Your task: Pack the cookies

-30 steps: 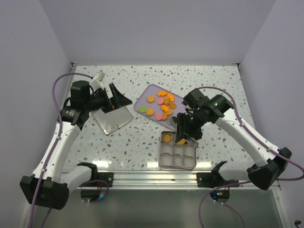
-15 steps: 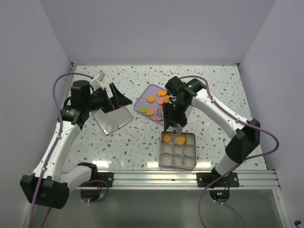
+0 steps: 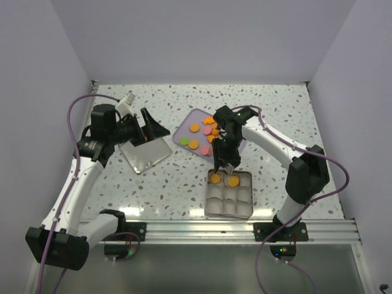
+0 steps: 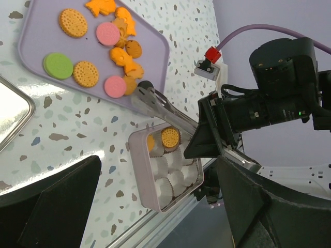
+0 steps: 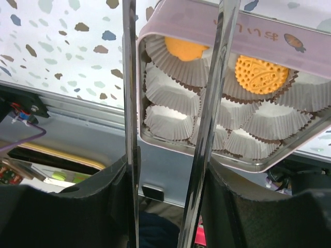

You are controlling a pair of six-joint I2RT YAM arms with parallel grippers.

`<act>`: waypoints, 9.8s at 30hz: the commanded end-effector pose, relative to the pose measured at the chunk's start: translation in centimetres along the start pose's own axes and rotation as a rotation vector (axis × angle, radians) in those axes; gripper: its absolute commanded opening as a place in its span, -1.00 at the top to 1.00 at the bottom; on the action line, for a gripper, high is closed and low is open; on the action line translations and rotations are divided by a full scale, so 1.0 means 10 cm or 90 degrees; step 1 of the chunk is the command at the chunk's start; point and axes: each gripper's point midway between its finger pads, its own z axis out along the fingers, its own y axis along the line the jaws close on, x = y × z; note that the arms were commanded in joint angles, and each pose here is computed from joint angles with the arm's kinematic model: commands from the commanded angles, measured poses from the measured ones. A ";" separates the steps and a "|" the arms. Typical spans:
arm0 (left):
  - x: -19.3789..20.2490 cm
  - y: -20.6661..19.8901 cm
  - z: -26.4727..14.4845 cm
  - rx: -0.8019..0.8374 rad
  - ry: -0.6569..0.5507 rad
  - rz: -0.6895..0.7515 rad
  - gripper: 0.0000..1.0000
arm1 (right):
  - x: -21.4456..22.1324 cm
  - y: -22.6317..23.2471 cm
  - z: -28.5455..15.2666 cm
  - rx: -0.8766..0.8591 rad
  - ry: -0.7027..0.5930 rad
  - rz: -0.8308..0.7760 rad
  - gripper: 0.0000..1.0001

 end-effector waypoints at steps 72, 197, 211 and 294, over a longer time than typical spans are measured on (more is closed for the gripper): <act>-0.11 -0.14 -0.05 0.017 -0.011 0.037 -1.00 | -0.27 0.08 -0.35 -0.074 -0.065 0.017 0.02; -0.02 -0.07 0.06 0.026 0.007 0.032 -1.00 | 1.90 -1.11 -0.23 -0.035 0.001 0.158 0.39; -0.06 -0.06 0.10 0.027 0.005 0.033 -1.00 | 1.82 -1.03 -0.45 -0.039 -0.020 0.145 0.25; -0.19 -0.10 0.10 0.051 -0.016 0.038 -1.00 | -0.54 -0.35 0.10 0.141 0.080 -0.030 0.10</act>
